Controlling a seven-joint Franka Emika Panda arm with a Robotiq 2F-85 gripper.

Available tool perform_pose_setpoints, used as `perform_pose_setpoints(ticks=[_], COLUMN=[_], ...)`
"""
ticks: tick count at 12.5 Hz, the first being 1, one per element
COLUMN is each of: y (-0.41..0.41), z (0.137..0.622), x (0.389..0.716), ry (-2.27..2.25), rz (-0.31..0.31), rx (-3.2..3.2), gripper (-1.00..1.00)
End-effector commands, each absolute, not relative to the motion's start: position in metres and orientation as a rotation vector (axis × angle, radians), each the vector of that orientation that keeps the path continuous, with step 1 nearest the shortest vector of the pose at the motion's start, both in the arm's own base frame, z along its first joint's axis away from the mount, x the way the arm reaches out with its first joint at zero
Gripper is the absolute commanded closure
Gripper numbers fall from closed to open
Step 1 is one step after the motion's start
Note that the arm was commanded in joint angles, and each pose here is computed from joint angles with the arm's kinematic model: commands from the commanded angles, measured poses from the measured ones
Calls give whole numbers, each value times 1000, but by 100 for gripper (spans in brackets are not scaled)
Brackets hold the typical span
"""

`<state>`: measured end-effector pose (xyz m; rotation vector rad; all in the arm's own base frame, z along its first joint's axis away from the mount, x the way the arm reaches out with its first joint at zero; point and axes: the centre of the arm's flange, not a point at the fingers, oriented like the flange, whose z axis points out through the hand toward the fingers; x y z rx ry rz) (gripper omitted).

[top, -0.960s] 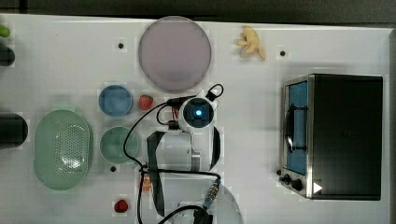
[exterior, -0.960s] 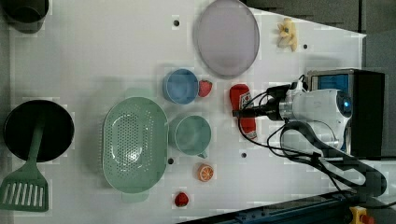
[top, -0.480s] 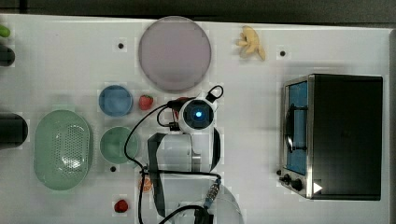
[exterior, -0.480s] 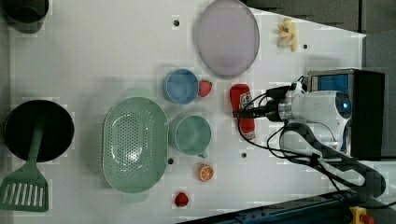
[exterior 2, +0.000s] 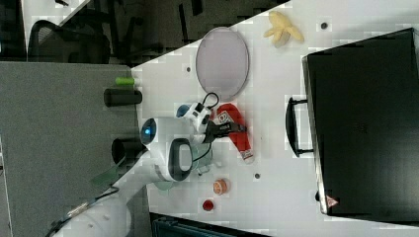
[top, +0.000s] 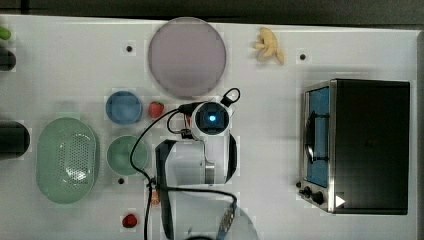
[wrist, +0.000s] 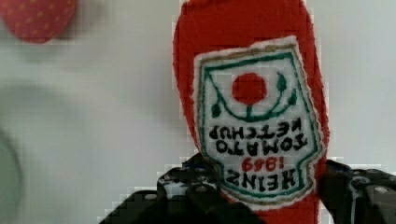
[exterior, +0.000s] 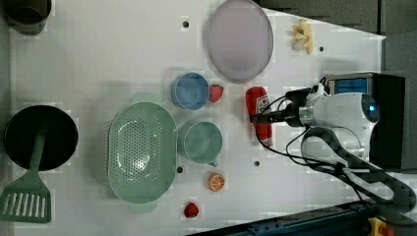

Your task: Pick Ketchup from the table and place it in strainer.

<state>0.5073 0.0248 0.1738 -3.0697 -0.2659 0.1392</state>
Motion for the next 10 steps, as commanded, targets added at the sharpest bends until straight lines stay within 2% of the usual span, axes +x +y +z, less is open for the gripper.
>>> perform_pose_setpoints(ticks=[1,4,5,8,10], y=[42,65,72,107,148], z=[271,351,375,426,440], x=[529,526,521,499,485], ry=[-265,-329,-314,-198,-132], rz=[7,-29,-25,51,69], rx=[-3101,-3121,-3133,-3175,-3195], gripper=[-23,-23,-23,-23,-23])
